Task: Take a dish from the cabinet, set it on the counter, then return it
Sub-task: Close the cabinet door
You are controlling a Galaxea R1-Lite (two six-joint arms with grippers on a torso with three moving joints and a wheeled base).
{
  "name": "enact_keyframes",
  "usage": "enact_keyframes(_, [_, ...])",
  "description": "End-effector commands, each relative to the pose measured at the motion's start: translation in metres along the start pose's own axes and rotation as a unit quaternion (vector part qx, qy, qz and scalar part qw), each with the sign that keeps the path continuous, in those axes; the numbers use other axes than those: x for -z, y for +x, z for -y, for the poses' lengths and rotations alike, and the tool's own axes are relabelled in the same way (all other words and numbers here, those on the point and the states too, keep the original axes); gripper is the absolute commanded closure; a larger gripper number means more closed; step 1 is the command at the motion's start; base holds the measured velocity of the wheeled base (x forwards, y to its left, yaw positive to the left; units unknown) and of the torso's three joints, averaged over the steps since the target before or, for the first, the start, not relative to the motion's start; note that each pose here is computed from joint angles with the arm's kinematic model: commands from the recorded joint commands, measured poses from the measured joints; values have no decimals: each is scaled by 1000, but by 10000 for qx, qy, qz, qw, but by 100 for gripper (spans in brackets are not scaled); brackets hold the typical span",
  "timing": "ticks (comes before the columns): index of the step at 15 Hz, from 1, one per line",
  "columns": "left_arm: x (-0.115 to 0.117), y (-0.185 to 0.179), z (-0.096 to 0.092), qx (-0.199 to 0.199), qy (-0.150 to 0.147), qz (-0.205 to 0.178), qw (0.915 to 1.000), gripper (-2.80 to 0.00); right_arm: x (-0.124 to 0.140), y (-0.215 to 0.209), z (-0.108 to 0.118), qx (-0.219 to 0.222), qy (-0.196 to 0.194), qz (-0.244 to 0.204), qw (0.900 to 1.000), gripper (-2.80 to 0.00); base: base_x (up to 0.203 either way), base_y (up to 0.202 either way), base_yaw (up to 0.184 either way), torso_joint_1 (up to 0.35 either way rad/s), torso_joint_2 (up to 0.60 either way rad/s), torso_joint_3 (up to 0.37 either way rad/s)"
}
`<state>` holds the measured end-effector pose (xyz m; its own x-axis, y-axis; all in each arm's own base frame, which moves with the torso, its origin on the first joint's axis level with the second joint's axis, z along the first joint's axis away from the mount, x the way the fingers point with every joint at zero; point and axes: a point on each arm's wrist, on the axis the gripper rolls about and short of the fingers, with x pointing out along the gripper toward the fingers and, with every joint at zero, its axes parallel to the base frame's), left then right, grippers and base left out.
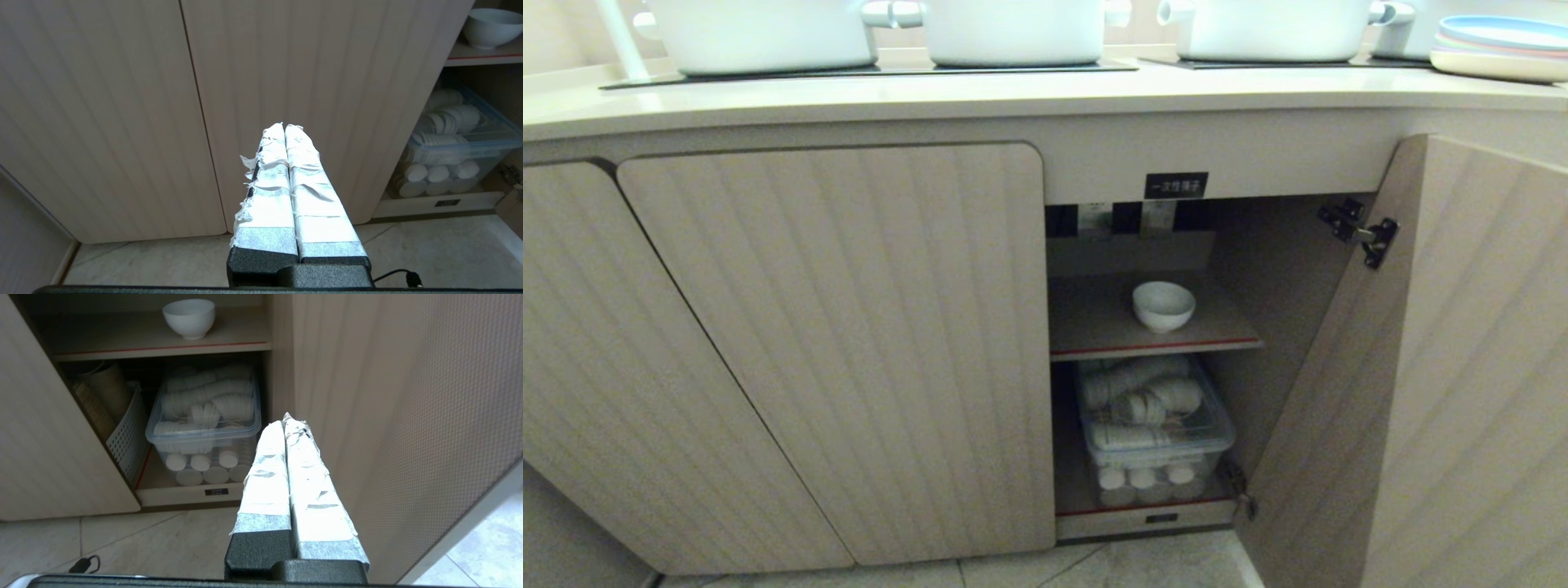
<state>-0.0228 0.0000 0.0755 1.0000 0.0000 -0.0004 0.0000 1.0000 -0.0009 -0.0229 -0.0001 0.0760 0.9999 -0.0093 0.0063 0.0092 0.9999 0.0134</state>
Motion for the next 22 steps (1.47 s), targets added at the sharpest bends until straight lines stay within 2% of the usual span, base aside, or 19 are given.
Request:
enact_keyframes(1, [0,0,0,0,-3,2,10000,0,0,0,0,0,2,-9,10000,0,0,0,0,0,0,0])
enact_keyframes(15, [0,0,0,-2,-3,2,10000,0,0,0,0,0,2,-9,10000,0,0,0,0,0,0,0])
enact_keyframes(22, [0,0,0,0,-3,2,10000,0,0,0,0,0,2,-9,10000,0,-172,0,-1,2,1,3])
